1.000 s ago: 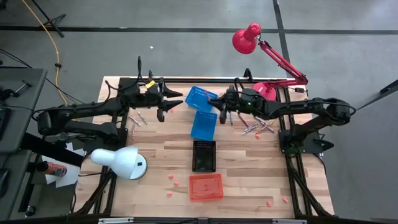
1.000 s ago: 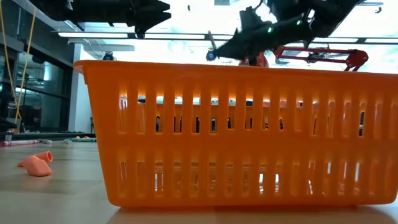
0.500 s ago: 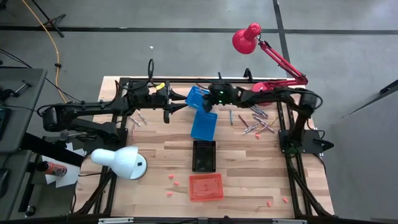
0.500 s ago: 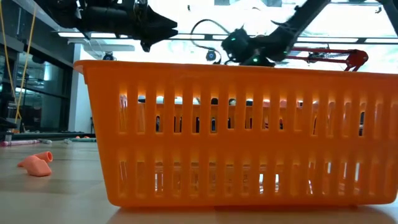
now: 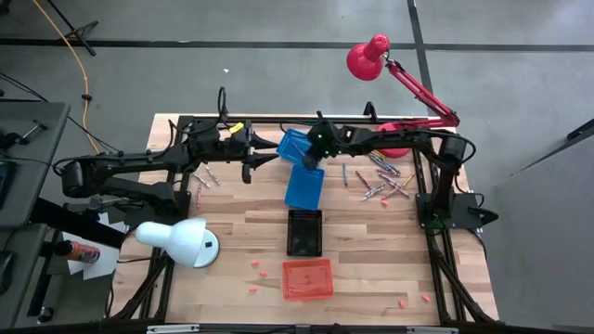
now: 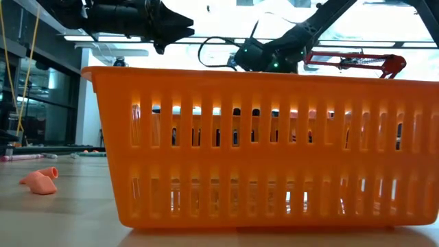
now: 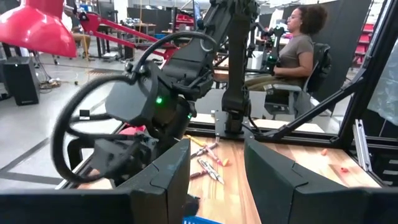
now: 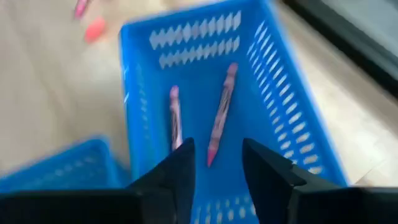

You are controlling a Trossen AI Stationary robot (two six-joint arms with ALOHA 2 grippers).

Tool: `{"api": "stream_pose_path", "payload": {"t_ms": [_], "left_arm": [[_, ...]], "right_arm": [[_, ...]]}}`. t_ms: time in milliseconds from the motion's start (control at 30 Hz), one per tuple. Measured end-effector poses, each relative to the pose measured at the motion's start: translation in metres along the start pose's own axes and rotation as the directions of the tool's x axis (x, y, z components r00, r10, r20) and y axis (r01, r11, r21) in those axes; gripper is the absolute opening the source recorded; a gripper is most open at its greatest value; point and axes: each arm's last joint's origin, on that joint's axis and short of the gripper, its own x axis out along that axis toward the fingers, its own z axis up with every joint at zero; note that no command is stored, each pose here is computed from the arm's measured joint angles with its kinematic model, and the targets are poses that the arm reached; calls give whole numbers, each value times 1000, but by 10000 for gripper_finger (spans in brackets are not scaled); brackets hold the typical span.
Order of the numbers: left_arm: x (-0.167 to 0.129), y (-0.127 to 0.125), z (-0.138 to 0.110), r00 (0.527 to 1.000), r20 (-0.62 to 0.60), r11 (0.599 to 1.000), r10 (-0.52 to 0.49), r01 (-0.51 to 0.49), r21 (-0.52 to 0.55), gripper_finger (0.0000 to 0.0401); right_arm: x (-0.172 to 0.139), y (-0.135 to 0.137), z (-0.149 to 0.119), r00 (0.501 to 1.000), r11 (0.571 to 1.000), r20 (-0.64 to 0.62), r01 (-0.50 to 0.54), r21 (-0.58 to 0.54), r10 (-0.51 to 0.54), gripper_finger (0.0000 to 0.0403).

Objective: Sort crayons
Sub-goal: Put the pink crayon into the top blue bin

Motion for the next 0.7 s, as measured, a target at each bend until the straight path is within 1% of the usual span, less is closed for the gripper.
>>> {"api": "stream_pose_path", "payload": {"t_ms": [133, 267, 367, 433, 567, 633, 700], "left_arm": [[0, 0, -1, 1000, -8, 1000, 0, 0, -3, 141], [0, 0, -1, 1000, -11, 1000, 1, -1, -4, 141], [0, 0, -2, 1000, -22, 1000, 2, -2, -8, 141], [0, 0, -2, 1000, -24, 1000, 2, -2, -8, 141], [0, 0, -2, 1000, -21, 1000, 3, -3, -7, 141], [0, 0, -2, 1000, -21, 1000, 3, -3, -7, 141], [0, 0, -2, 1000, -21, 1000, 2, -3, -7, 141]], "right_arm": [[-21, 9, 4, 999, 992, -3, -46, -118, 46, 143], [-56, 25, 10, 996, 964, 44, -65, -257, 79, 145], [-87, 35, 14, 992, 941, 88, -60, -333, 95, 145], [-105, 39, 13, 991, 932, 99, -53, -358, 94, 145], [-141, 48, 4, 990, 929, 130, -1, -371, 53, 145], [-154, 52, -9, 983, 930, 178, 22, -366, 47, 145], [-162, 53, -31, 974, 935, 219, 31, -353, 50, 145]]}}
